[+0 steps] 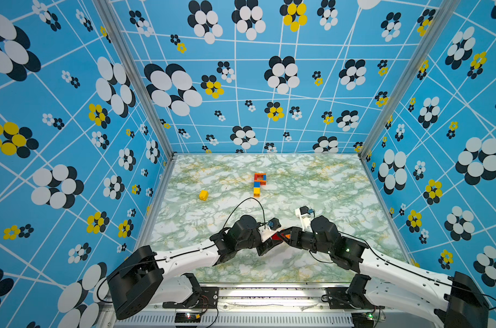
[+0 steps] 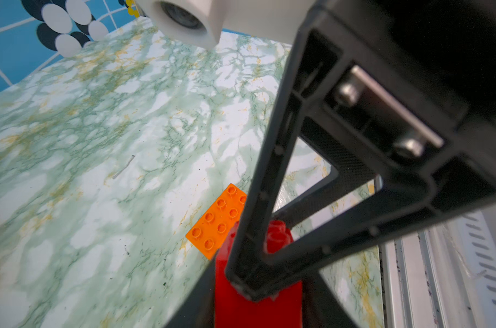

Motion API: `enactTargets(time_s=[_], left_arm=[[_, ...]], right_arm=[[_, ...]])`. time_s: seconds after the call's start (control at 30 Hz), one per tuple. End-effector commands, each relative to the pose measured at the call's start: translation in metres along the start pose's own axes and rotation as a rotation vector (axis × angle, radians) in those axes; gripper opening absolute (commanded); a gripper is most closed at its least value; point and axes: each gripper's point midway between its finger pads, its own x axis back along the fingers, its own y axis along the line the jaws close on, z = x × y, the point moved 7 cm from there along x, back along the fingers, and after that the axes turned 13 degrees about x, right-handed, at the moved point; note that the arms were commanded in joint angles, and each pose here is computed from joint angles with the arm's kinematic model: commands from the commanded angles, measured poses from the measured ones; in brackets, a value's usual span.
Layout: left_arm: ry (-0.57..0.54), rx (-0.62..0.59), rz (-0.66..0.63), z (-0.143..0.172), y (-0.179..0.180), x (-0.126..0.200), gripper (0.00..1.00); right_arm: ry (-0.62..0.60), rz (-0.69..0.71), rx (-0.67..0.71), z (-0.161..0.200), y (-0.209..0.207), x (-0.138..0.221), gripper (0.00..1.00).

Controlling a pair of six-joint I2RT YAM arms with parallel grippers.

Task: Assemble the letter p with lego
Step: Place the lego brick at the center of the board.

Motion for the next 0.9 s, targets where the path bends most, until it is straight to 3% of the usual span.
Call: enactTargets(time_s=[0.0, 0.1, 0.17, 0.27, 0.4, 0.6, 0.87], left_arm=[[-0.049, 0.015, -0.065, -0.001, 0.003, 0.012, 0.62], [-0.118, 0.079, -0.104, -0.003, 0.007, 0.035, 0.84], [-0.171, 0.138, -0.131, -0.007, 0.013, 0.055, 0.89], [-0.260, 0.248, -0.227, -0.009, 0.030, 0.086, 0.90], [-0.379, 0.413, -0.460, -0.001, 0.059, 0.125, 0.97], [-0.459, 0.634, -0.725, 0.029, 0.092, 0.164, 0.99], [-0.452, 0.871, -0.849, 0.062, 0.122, 0.184, 0.99]], right_arm=[[-0.023, 0.029, 0.077, -0.013, 0.009, 0.002, 0.22], [-0.006, 0.108, 0.160, -0.018, 0.008, 0.001, 0.21], [0.019, 0.158, 0.226, -0.023, 0.008, -0.002, 0.20], [0.070, 0.211, 0.329, -0.028, 0.011, -0.013, 0.19], [0.127, 0.212, 0.470, -0.028, 0.015, -0.037, 0.19], [0.261, 0.237, 0.677, -0.024, 0.010, -0.067, 0.18], [0.390, 0.238, 0.918, 0.005, 0.014, -0.111, 0.19]])
